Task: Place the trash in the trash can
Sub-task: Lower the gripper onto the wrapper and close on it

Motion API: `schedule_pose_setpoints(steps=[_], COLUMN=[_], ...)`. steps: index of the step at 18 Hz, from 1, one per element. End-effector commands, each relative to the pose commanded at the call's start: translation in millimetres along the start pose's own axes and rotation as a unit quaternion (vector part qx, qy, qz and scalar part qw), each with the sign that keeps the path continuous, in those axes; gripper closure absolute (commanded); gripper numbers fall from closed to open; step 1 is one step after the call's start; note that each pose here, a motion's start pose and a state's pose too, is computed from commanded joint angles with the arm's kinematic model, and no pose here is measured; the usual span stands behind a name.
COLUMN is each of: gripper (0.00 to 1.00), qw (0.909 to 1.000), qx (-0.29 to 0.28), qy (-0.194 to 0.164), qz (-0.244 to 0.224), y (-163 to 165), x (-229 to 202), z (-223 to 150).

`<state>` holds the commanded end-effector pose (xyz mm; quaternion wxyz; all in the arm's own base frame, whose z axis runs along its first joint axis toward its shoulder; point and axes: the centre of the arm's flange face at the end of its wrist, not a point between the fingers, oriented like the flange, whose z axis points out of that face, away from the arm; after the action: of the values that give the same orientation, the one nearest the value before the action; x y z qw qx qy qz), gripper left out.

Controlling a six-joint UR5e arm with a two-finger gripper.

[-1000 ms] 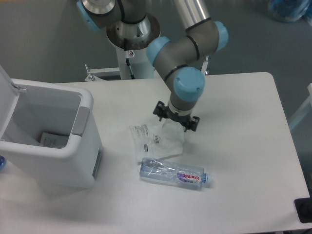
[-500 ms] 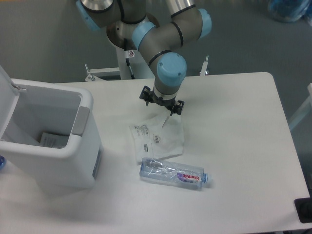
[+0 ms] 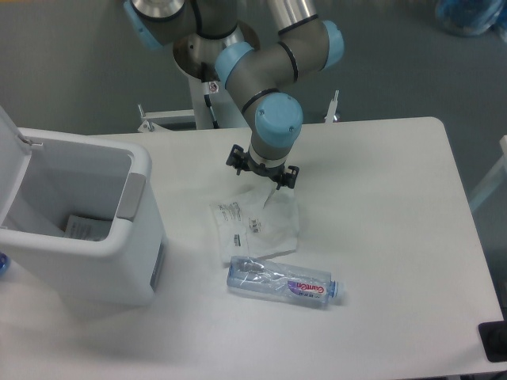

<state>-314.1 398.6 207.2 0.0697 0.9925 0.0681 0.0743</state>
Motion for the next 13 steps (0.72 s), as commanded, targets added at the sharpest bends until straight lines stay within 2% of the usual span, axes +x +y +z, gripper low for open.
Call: schedule_pose_setpoints(steps=[4, 5, 6, 7, 8, 12, 13], gripper=[0.00, 0.07, 0.26, 0.36, 0.41, 0.45, 0.49], qw=[0.9999, 0.9999, 0.9999, 0.9999, 0.9999, 0.9998, 0.9998], qx=[-0.005, -0.005, -0.005, -0.005, -0.006, -0.013, -0.014], qy=[-0.001, -0.001, -0.001, 0.000, 0.000, 0.001, 0.002], qz=[-0.014, -0.015, -0.014, -0.014, -0.014, -0.011, -0.012], y=[-9.4, -9.4, -9.8, -9.9, -9.7, -13.8, -13.4], x=[-0.3, -0.3, 0.4, 0.2, 0.2, -0.3, -1.0], z=[2.7, 2.7, 2.7, 3.4, 3.6, 6.5, 7.3])
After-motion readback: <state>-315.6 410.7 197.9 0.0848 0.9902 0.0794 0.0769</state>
